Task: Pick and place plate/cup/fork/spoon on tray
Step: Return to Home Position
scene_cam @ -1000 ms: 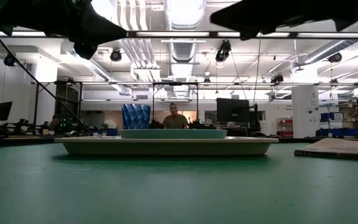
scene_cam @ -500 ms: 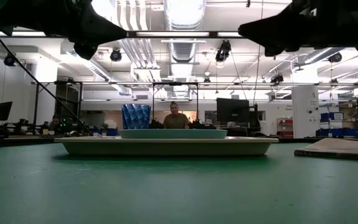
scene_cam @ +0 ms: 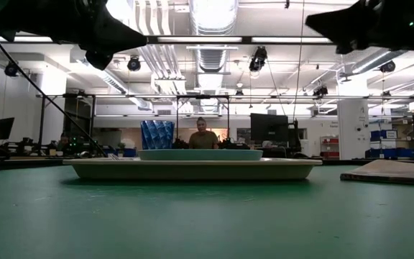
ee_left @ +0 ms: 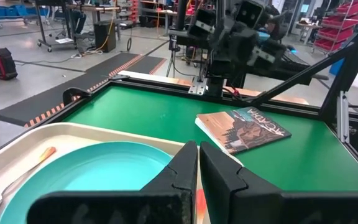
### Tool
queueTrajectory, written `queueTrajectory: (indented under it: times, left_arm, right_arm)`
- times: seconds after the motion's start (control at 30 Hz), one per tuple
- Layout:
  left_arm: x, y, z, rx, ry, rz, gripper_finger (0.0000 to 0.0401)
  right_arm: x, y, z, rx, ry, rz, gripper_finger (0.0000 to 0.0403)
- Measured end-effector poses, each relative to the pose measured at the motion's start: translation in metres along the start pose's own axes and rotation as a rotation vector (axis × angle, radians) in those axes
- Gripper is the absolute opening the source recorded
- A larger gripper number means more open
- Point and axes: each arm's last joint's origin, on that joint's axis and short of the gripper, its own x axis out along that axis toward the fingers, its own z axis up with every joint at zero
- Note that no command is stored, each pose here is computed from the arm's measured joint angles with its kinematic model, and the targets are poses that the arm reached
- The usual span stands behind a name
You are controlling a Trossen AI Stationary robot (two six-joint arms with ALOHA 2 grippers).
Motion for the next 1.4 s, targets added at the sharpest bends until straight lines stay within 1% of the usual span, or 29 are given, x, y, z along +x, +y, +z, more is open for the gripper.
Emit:
queueTrajectory:
  times: [0.17,0.27,0.37,0.47,0.77,0.87,0.93,1.0,1.13,1.27,1.4]
  left_arm:
    - [0.000,0.000,0.000,0.001,0.001,0.000,0.0004]
    - [0.000,0.000,0.000,0.000,-0.001,0.000,0.0004]
    - [0.000,0.000,0.000,0.000,-0.001,0.000,0.0004]
    - [0.000,0.000,0.000,0.000,-0.002,0.002,0.0004]
    - [-0.001,0.000,0.001,0.010,0.001,0.004,0.0004]
    - [-0.009,0.001,0.009,0.034,0.002,-0.008,0.0004]
    - [-0.019,0.003,0.016,0.072,0.001,-0.015,0.0004]
    - [-0.030,0.007,0.019,0.108,0.001,-0.015,0.0004]
    - [-0.056,0.014,0.027,0.167,-0.066,-0.020,0.0004]
    - [-0.076,0.021,0.024,0.181,-0.150,-0.028,0.0004]
    - [-0.090,0.027,0.015,0.187,-0.217,-0.037,0.0004]
  right_arm:
    - [-0.020,-0.010,0.002,0.027,-0.054,-0.020,0.0043]
    - [-0.029,-0.013,-0.003,0.093,-0.050,-0.017,0.0043]
    - [-0.031,-0.013,-0.005,0.176,-0.033,-0.009,0.0043]
    - [-0.028,-0.011,-0.004,0.206,0.003,0.009,0.0043]
    - [-0.010,-0.004,0.012,0.156,0.150,0.093,0.0043]
    - [-0.008,-0.003,0.017,0.125,0.148,0.143,0.0043]
    - [-0.008,-0.005,0.021,0.098,0.131,0.149,0.0043]
    - [-0.009,-0.006,0.023,0.064,0.118,0.145,0.0043]
    - [-0.017,-0.012,0.025,0.012,0.077,0.127,0.0043]
    - [-0.025,-0.019,0.029,0.004,0.043,0.105,0.0043]
    - [-0.035,-0.030,0.033,0.008,0.038,0.043,0.0043]
